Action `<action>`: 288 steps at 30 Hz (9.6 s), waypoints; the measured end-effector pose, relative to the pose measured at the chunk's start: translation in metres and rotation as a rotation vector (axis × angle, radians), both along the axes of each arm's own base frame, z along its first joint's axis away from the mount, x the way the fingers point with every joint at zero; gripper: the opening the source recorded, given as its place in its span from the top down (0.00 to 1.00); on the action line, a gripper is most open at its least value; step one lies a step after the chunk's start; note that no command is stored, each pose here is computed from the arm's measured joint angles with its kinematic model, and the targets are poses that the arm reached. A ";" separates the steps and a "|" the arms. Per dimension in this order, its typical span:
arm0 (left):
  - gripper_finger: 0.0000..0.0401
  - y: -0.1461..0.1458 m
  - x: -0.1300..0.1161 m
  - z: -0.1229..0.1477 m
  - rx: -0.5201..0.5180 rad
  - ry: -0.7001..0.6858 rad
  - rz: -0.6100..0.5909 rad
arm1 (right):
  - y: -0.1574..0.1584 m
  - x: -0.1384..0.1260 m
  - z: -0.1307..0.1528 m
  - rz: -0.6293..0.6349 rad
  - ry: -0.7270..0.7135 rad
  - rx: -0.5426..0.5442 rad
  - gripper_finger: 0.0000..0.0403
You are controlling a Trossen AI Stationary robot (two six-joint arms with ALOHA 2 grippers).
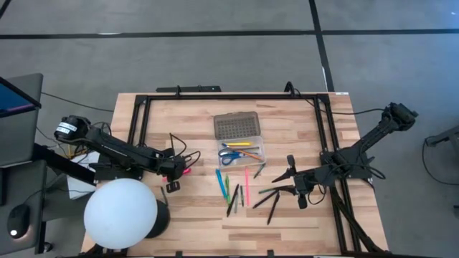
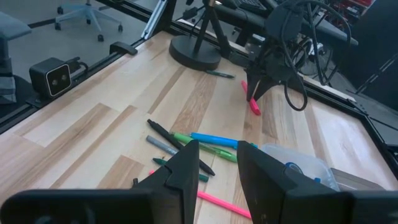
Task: Pick & place school supplies into a supply box
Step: Put the pink pen into the supply box, then put the green crayon into the supply box
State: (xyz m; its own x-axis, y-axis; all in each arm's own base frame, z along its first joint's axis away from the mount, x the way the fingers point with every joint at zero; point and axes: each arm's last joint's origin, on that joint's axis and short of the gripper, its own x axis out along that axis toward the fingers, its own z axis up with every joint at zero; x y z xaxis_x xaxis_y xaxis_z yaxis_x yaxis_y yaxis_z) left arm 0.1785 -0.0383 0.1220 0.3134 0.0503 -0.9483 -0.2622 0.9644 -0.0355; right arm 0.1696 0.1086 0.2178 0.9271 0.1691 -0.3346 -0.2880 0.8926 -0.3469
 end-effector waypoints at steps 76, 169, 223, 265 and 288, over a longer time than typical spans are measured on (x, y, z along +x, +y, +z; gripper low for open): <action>0.87 0.069 0.162 0.047 0.339 -0.754 -0.126 | -0.001 0.000 -0.002 -0.003 0.018 -0.013 0.75; 0.69 -0.102 0.069 0.062 0.637 -0.443 -0.341 | -0.058 0.092 -0.104 -0.318 0.594 0.028 0.75; 0.69 -0.102 0.067 0.061 0.628 -0.431 -0.327 | -0.055 0.083 -0.104 -0.530 0.830 0.285 0.88; 0.69 -0.102 0.068 0.060 0.618 -0.428 -0.332 | -0.054 0.076 -0.104 -0.436 0.932 0.240 0.92; 0.69 -0.102 0.068 0.060 0.617 -0.428 -0.333 | -0.035 0.088 -0.088 -0.296 0.945 0.171 0.99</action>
